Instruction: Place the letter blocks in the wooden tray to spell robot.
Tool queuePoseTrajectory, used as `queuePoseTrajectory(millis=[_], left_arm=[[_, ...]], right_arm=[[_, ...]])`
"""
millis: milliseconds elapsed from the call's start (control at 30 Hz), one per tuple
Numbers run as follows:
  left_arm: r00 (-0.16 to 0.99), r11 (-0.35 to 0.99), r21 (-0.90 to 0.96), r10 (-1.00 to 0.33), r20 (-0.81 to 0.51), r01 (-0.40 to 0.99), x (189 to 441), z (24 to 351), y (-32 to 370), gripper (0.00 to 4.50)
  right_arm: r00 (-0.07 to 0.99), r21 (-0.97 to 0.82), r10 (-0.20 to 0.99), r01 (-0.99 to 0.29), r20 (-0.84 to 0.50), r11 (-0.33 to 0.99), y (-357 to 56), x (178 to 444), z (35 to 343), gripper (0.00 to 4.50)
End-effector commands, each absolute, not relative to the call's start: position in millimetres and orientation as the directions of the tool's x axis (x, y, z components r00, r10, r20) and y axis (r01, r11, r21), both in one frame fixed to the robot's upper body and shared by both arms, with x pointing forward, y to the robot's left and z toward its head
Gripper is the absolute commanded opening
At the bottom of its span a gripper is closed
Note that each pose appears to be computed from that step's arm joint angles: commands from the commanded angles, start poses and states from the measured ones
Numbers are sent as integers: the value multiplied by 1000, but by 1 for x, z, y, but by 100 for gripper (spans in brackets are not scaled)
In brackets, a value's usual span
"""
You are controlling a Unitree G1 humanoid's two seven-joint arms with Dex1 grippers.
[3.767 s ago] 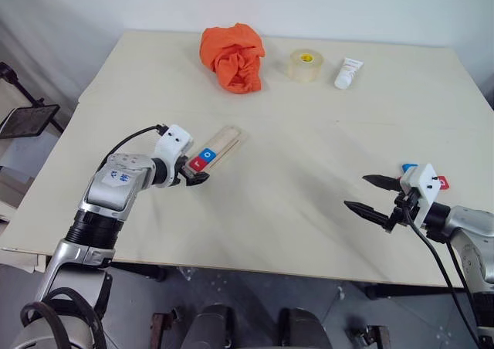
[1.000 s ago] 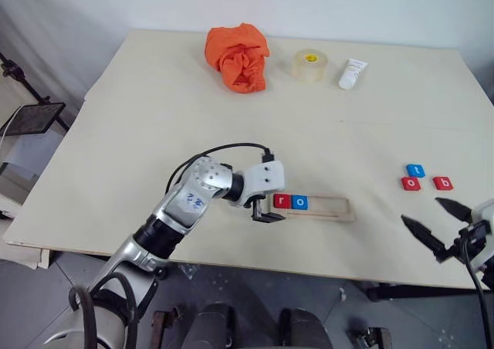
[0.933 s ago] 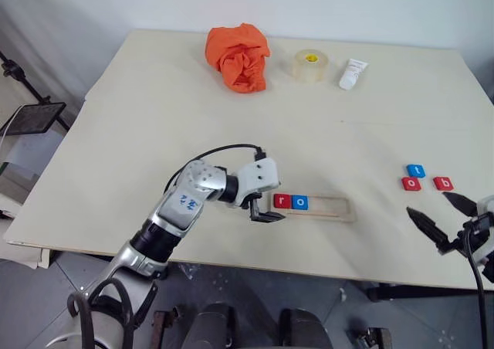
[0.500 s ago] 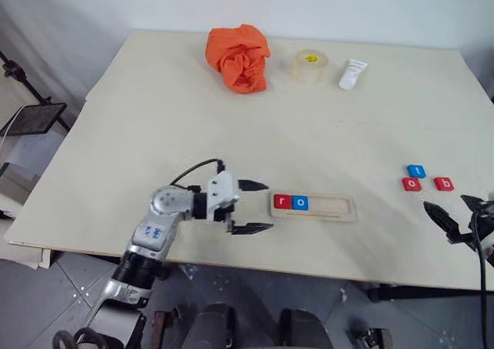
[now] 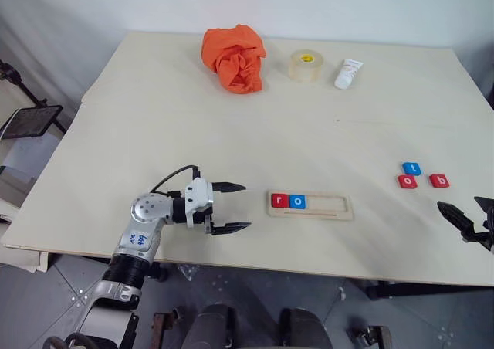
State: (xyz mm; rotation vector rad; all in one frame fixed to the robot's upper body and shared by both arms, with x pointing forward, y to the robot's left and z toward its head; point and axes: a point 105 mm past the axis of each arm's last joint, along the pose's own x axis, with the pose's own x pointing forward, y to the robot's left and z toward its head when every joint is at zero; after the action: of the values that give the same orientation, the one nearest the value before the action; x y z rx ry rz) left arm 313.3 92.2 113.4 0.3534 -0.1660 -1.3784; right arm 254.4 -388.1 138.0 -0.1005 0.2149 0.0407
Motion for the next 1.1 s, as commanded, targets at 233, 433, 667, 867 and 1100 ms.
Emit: queuePoseTrajectory(millis=[233, 433, 667, 867, 1100], left_arm=[[181, 147, 376, -982, -55, 915, 315, 122, 91, 448], [172, 137, 380, -983, -60, 915, 315, 123, 89, 448], [160, 125, 384, -985, -62, 915, 311, 122, 91, 448], [169, 130, 384, -983, -70, 914, 310, 123, 97, 448], [176, 134, 388, -981, -75, 912, 305, 124, 100, 448]], right_arm=[[984, -126, 17, -40, -178, 991, -391, 253, 152, 450], [983, -98, 33, -51, -183, 994, -396, 273, 161, 450], [971, -71, 27, -46, -239, 996, -408, 306, 157, 450], [963, -61, 6, -24, -270, 998, -411, 333, 144, 450], [954, -62, -41, 23, -297, 998, -416, 345, 133, 450]])
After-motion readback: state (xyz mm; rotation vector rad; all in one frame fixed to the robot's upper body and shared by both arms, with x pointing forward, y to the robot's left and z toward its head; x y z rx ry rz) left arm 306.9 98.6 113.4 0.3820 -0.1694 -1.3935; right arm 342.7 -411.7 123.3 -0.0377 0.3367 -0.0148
